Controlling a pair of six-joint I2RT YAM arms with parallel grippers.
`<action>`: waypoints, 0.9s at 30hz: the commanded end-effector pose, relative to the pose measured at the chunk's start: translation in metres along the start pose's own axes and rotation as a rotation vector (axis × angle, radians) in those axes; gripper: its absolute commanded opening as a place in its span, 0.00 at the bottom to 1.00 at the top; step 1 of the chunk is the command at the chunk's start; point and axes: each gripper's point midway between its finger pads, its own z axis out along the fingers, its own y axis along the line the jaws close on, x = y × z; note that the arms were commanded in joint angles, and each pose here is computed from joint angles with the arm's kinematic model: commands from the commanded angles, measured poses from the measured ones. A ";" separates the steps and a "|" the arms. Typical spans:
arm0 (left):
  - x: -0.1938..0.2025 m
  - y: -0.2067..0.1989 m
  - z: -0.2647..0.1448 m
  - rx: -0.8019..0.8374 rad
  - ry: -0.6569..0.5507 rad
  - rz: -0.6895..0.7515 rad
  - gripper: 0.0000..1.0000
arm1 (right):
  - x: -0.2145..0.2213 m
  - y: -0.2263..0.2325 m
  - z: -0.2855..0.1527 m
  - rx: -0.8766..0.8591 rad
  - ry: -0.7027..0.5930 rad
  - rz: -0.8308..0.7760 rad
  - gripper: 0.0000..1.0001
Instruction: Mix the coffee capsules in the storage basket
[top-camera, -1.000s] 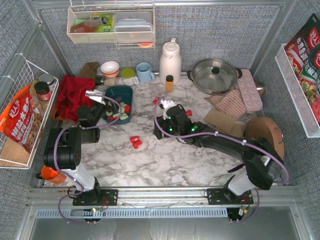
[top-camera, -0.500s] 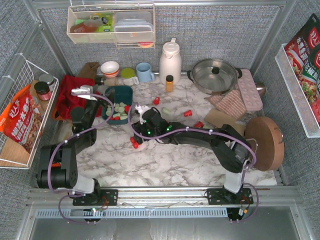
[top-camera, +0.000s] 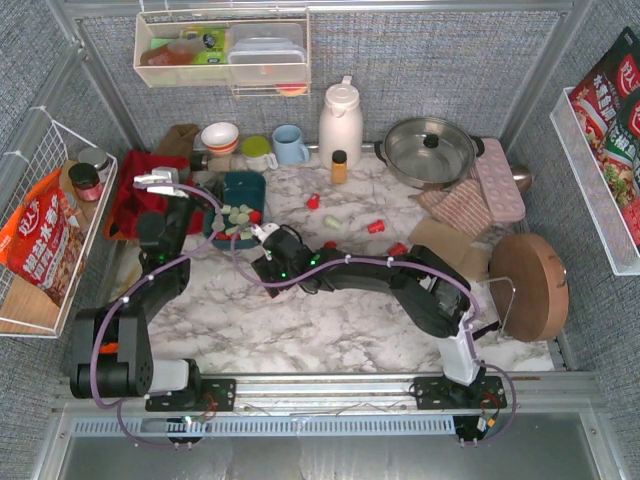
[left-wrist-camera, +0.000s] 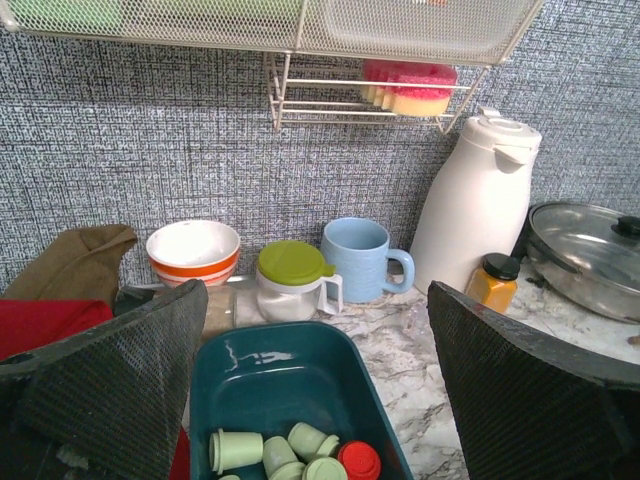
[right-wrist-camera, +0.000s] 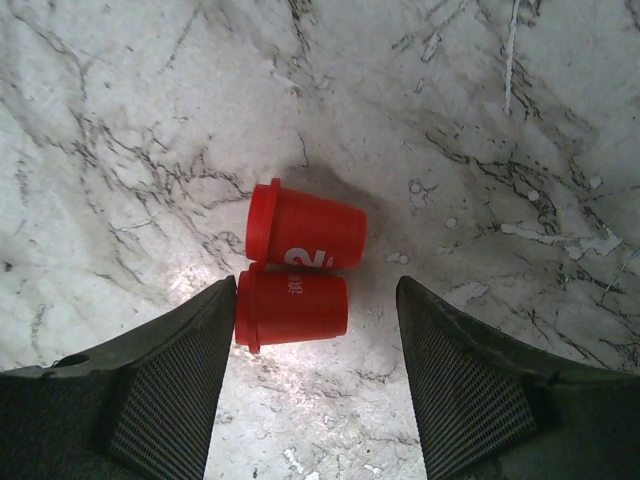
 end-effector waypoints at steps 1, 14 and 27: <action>-0.009 0.001 0.002 -0.008 -0.021 -0.009 0.99 | 0.008 -0.007 0.004 0.037 0.028 -0.012 0.69; -0.007 0.001 0.002 -0.010 -0.011 -0.019 0.99 | 0.021 -0.001 0.011 0.003 0.051 0.000 0.65; -0.004 0.001 0.003 -0.008 -0.002 -0.024 0.99 | 0.021 -0.003 0.007 0.001 0.036 0.026 0.47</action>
